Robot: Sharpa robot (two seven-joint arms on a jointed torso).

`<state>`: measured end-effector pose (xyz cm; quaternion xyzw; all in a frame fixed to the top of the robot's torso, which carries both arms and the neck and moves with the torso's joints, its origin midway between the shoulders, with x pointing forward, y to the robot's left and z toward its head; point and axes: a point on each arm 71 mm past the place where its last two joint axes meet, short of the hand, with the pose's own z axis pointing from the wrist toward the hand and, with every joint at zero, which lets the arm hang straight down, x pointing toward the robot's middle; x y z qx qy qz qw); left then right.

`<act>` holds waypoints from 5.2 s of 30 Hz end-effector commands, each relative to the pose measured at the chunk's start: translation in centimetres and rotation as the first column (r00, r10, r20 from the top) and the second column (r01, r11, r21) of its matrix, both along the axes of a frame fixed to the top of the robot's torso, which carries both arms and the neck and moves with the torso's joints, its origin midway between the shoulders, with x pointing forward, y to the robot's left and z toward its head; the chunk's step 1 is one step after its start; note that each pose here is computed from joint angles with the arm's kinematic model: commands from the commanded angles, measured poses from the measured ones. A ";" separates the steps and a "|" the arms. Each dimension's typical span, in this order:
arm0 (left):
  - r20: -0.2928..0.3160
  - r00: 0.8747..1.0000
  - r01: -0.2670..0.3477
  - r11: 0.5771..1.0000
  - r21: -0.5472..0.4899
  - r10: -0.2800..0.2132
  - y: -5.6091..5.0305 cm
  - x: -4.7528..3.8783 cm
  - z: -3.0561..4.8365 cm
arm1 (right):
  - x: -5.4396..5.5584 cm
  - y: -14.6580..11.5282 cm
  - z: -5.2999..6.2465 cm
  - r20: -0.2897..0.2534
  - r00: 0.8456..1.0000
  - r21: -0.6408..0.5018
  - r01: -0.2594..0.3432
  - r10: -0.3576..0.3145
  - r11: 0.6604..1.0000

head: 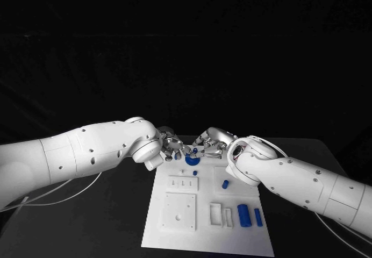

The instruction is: Assemble the parts on the task board

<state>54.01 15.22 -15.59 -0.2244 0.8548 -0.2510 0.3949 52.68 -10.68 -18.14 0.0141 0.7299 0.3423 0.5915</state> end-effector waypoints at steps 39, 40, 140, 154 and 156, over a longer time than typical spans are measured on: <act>0.043 0.987 -0.155 0.988 0.021 0.154 1.4 -4.41 -6.61 | 4.8 -12.9 5.2 0.064 0.963 0.317 0.230 -0.263 0.920; 0.038 0.988 -0.152 0.988 0.023 0.151 1.3 -4.52 -6.73 | 4.9 -12.9 5.3 0.065 0.962 0.316 0.232 -0.265 0.920; -0.078 0.997 -0.004 0.987 0.158 0.017 0.2 -4.79 -9.17 | 5.8 -11.9 4.7 0.029 0.967 0.286 0.236 -0.254 0.929; -0.085 0.996 0.016 0.987 0.159 -0.003 -0.2 -4.64 -9.22 | 5.9 -11.9 4.5 0.022 0.967 0.282 0.237 -0.253 0.930; -0.089 0.996 0.022 0.987 0.160 -0.008 -0.3 -4.65 -9.24 | 5.9 -11.9 4.5 0.021 0.967 0.281 0.237 -0.253 0.930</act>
